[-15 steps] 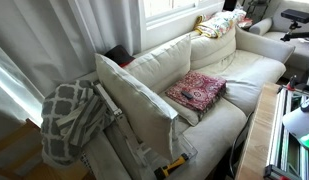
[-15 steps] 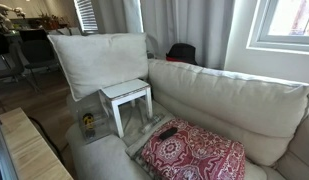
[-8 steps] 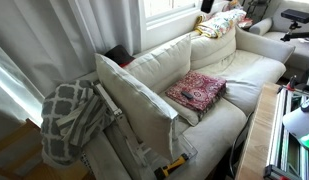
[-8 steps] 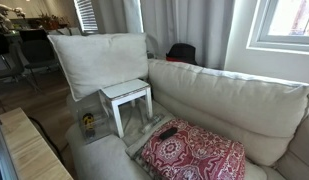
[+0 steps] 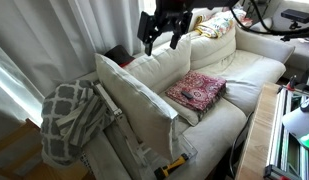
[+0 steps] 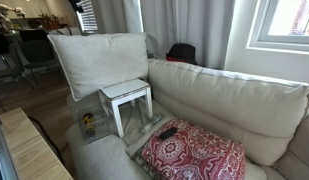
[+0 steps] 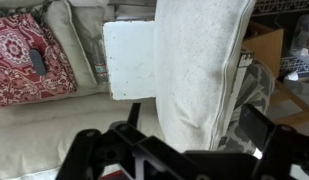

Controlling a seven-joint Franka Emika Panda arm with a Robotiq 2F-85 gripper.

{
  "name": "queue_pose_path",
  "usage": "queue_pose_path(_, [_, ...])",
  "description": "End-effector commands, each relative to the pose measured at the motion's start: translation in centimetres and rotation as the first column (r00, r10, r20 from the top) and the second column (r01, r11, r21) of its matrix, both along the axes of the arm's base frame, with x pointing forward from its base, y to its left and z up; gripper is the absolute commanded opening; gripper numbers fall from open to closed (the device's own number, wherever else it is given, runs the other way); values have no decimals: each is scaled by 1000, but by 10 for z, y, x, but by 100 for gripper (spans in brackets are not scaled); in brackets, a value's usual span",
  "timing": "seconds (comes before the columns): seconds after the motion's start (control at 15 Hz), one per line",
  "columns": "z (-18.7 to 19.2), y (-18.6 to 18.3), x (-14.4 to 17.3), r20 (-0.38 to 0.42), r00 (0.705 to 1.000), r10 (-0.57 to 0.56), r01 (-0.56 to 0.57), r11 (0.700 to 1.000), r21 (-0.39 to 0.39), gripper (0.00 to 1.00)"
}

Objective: Put the remote controller on the beige pillow

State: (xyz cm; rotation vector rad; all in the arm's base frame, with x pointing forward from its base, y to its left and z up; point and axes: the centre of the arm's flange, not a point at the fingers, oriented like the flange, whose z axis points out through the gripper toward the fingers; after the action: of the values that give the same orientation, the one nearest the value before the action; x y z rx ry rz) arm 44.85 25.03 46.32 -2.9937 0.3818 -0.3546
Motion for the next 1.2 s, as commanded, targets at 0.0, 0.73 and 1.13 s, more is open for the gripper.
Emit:
queue_pose_path(0.0, [-50,27,39,-71,997,12,-11,1000,14,100])
queue_pose_path(0.73, [-104,57,118,-15,997,71,-72,996,-55,100])
queue_pose_path(1.13, [-126,60,127,-59,997,51,-55,996,-70,52])
